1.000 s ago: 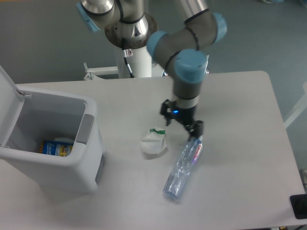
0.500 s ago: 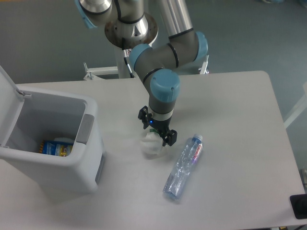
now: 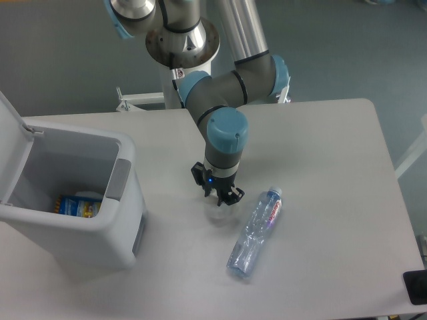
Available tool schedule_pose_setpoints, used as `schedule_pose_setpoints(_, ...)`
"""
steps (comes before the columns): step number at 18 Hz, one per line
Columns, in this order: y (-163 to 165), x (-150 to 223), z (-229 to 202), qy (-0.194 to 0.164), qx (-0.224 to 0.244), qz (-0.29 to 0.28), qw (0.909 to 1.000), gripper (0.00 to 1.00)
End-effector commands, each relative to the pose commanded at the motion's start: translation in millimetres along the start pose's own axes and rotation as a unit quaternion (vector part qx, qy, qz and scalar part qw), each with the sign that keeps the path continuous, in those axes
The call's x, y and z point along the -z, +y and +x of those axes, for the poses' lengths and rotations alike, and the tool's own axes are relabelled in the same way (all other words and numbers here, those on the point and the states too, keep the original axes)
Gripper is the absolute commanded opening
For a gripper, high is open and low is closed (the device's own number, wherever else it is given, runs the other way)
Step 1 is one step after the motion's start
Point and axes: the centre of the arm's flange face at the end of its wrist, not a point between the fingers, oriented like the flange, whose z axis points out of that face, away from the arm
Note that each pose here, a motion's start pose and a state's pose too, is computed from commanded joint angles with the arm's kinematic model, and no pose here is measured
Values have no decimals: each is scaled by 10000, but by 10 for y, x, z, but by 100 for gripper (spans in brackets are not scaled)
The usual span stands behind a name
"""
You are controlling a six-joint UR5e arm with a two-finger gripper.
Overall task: Place the trash in the trash can
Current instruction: 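Lift the tissue and carry it over the white trash bin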
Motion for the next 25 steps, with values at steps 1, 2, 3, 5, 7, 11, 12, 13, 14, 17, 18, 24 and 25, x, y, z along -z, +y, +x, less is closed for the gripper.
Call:
schedule_pose_setpoints(1, -8, 59, -20, -34, 4, 19, 10000, 0)
schedule_pose_setpoints(2, 0, 79, -37, -22, 21, 12, 10000, 0)
schedule_pose_setpoints(3, -7, 161, -48, -39, 34, 30, 10000, 0)
schedule_pose_setpoints(5, -38, 359, -94, -110, 177, 91, 9997, 0)
schedule_pose_setpoints(7, -199, 701, -256, -338, 720, 429, 9959, 0)
schedule_pose_setpoints(11, -537, 1474, -568, -330, 1693, 1638, 9713, 0)
schedule_pose_setpoints(12, -557, 1667, -671, -237, 1919, 1978, 9610, 0)
schedule_pose_setpoints(13, -589, 1830, -726, -111, 2083, 2294, 9507, 0)
schedule_pose_setpoints(14, -655, 2006, -748, 20, 2203, 2598, 9402, 0)
schedule_pose_setpoints(17, -810, 2503, -752, 192, 2539, 3138, 9147, 0)
schedule_pose_setpoints(18, -853, 2674, -675, 177, 2540, 3258, 9105, 0)
schedule_pose_setpoints(24, -1205, 3359, 389, 310, 2006, 3656, 9084, 0)
schedule_pose_setpoints(25, -1209, 3338, 580, 359, 1952, 3631, 9104, 0)
